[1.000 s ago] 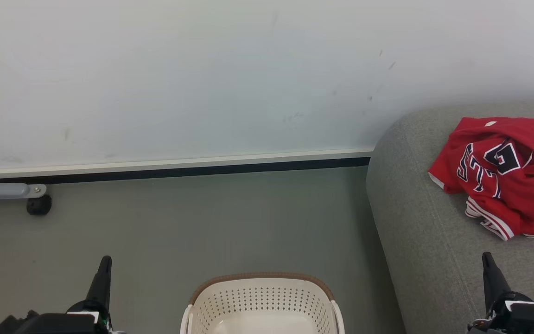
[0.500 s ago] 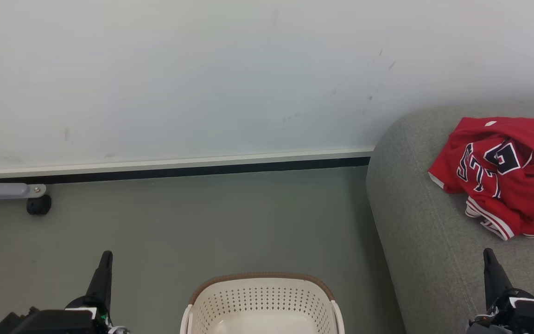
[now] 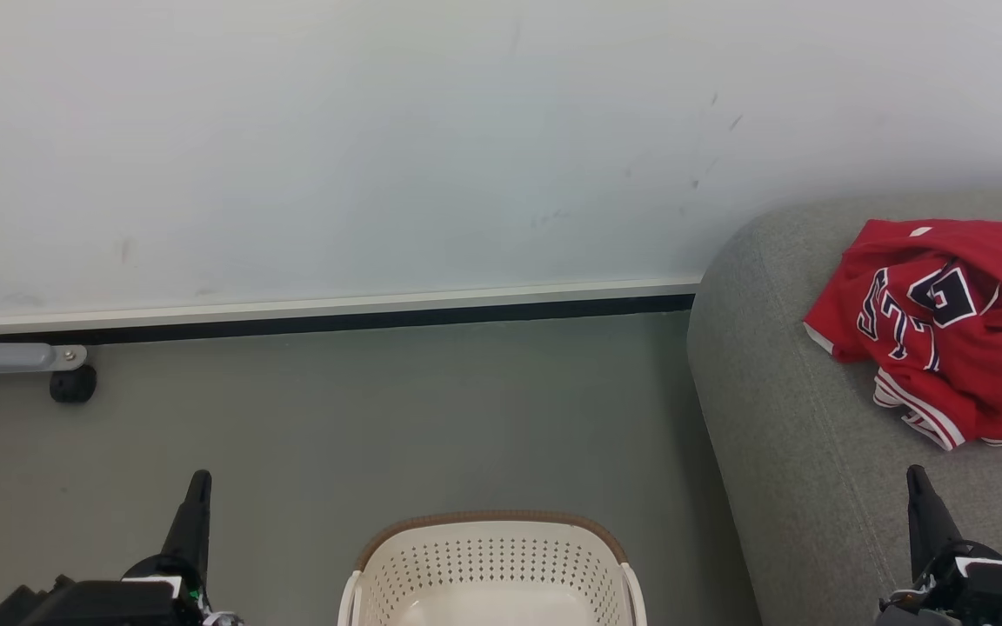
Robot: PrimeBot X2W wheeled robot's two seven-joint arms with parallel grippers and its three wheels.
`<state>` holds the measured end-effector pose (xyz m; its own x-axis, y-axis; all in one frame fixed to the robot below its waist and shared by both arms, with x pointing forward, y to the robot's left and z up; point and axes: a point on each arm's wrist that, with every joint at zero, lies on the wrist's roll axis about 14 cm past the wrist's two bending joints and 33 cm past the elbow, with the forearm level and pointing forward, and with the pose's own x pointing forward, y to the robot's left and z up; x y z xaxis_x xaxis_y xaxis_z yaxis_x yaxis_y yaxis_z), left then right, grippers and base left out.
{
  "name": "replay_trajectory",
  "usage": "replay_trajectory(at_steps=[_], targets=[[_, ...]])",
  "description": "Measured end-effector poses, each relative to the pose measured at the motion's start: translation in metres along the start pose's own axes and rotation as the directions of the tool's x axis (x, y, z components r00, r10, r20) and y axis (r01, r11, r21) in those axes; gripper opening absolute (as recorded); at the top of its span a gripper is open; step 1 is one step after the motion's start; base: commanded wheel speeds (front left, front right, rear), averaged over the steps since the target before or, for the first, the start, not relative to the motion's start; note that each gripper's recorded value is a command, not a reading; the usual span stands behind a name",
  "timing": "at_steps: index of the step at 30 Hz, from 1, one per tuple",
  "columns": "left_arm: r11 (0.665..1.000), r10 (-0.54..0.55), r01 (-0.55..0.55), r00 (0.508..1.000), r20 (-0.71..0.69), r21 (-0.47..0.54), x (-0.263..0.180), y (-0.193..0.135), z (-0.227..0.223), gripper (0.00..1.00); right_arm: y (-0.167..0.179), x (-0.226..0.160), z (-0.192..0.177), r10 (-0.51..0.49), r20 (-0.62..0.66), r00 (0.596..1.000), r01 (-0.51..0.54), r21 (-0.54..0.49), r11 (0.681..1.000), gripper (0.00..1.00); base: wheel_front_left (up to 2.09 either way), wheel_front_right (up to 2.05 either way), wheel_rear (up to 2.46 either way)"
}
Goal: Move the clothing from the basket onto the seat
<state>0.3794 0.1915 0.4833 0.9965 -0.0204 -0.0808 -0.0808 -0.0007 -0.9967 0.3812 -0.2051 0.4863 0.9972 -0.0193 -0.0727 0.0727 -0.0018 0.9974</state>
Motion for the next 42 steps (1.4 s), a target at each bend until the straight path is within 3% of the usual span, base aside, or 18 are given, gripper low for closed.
replay_trajectory(at_steps=[42], targets=[[1.0, 0.001, -0.001, 1.0, 0.0, 0.0, 0.0, 0.0002, 0.0, 0.0, 0.0, 0.0, -0.0001, 0.0, 0.0, 1.0, 0.0, 0.0, 1.0, 0.0, 0.0, 0.0, 0.0]])
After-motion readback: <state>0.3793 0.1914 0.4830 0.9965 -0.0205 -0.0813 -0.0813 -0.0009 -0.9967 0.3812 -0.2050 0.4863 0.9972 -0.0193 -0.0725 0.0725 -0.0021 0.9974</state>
